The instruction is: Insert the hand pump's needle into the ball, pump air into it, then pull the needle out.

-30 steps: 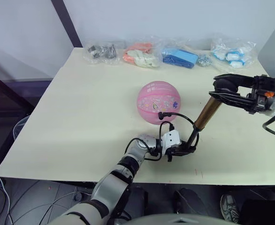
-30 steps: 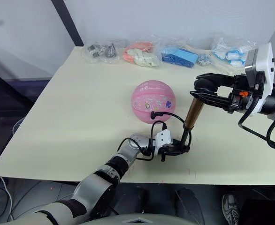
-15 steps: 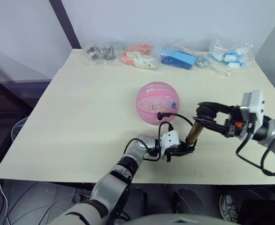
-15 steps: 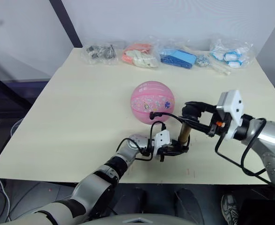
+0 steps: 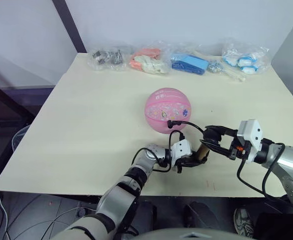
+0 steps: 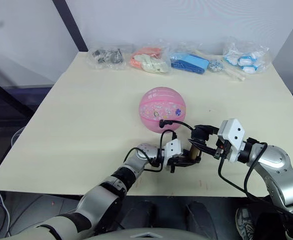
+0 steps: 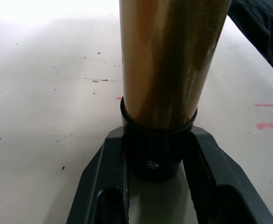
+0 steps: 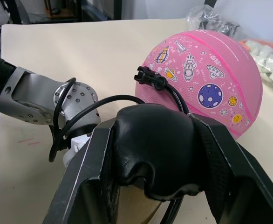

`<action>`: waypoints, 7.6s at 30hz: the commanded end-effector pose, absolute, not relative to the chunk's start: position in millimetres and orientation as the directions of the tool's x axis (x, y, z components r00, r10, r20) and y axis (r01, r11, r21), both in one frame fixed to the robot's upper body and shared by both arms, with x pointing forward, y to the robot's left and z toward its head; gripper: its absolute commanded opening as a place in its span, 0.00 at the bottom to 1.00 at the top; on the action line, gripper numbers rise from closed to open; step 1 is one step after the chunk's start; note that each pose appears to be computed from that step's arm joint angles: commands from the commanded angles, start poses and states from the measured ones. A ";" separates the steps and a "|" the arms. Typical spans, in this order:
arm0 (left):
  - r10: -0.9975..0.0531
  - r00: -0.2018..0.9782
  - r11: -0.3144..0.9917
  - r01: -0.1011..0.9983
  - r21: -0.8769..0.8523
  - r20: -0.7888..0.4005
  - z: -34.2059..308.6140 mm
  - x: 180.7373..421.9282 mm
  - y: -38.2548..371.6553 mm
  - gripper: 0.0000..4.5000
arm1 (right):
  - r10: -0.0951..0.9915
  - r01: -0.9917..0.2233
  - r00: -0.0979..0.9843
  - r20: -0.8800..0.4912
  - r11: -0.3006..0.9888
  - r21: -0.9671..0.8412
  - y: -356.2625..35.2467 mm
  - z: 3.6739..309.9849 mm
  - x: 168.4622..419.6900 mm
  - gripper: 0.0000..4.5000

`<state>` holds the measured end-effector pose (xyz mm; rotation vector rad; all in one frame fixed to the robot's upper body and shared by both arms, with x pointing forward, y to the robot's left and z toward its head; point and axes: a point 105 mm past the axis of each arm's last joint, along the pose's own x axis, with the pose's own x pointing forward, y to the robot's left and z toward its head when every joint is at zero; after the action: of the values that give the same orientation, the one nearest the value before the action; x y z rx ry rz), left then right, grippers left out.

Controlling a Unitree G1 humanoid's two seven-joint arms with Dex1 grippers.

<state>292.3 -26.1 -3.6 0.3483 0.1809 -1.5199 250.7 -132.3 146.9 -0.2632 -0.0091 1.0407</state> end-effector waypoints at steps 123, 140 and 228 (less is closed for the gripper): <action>-0.893 0.020 0.015 1.000 0.014 -0.449 -42.6 274.5 -8.6 0.25 | 0.891 -0.839 0.454 -0.024 0.418 -0.349 -156.4 285.1 249.4 0.44; -0.902 0.030 0.028 1.000 0.011 -0.430 -40.0 276.1 -8.6 0.25 | 0.881 -0.849 0.467 -0.073 0.424 -0.314 -147.8 259.4 256.9 0.44; -0.888 0.027 0.022 1.000 0.016 -0.458 -43.3 276.4 -5.8 0.25 | 0.884 -0.837 0.464 -0.052 0.418 -0.353 -149.3 298.9 253.1 0.44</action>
<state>293.3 -28.0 -1.9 0.3492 0.1568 -1.5101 259.4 -150.7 281.3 -0.2932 -0.0422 1.1051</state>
